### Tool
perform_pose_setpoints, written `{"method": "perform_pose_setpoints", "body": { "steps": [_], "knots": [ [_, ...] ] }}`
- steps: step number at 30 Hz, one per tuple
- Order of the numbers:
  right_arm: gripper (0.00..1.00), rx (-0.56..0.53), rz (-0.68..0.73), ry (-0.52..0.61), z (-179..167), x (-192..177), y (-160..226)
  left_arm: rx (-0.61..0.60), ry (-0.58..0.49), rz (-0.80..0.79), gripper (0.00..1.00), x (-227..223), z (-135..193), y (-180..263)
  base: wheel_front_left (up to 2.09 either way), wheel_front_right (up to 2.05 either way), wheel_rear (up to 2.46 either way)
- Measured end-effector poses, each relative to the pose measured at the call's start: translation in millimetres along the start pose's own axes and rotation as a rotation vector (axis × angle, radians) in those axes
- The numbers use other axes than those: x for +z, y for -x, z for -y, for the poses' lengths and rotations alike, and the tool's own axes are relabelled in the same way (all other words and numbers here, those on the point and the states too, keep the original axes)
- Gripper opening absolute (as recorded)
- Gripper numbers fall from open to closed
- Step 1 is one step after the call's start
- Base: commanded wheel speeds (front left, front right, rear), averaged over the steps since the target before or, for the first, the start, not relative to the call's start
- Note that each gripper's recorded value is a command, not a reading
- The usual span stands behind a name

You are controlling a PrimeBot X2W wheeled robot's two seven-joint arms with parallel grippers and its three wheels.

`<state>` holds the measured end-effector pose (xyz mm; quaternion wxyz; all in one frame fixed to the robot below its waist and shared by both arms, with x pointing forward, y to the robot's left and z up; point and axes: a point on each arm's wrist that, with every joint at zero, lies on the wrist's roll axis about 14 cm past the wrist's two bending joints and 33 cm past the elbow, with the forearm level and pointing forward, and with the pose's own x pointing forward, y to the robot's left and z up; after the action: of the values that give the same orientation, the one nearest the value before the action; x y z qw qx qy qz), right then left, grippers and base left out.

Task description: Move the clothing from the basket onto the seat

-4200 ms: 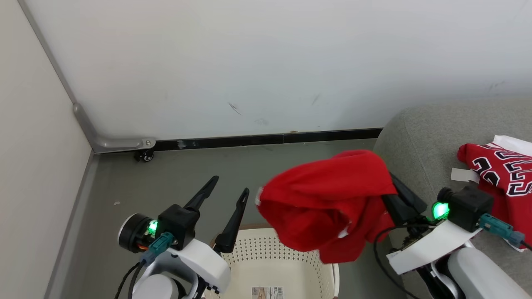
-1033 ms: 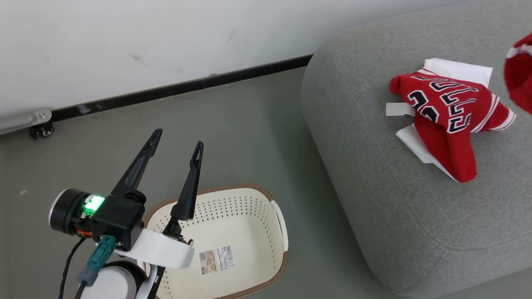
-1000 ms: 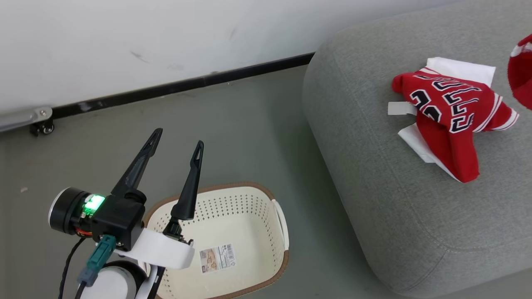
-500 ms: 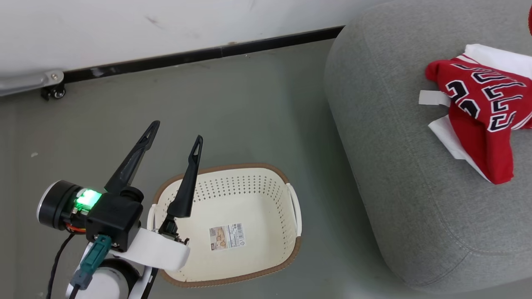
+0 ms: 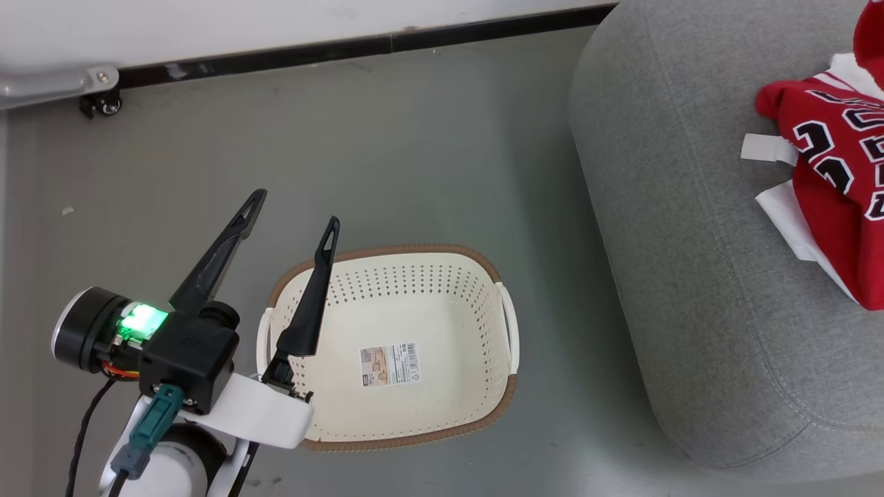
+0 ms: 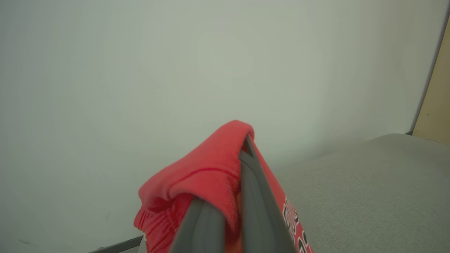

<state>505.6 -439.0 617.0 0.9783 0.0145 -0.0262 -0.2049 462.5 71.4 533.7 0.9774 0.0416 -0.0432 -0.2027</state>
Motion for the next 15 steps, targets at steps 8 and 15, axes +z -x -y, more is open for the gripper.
{"method": "perform_pose_setpoints", "body": {
  "steps": [8, 15],
  "knots": [
    [0.00, -0.013, -0.131, 0.002, -7, -67, -3, -0.010, 0.016, -0.036, 1.00, -14, 0, -4, 0.00, 0.00, 0.00],
    [0.00, -0.022, -0.223, -0.021, -15, -121, 9, -0.011, 0.014, -0.040, 1.00, -20, -2, -11, 0.00, 0.00, 0.00]
  ]
}}
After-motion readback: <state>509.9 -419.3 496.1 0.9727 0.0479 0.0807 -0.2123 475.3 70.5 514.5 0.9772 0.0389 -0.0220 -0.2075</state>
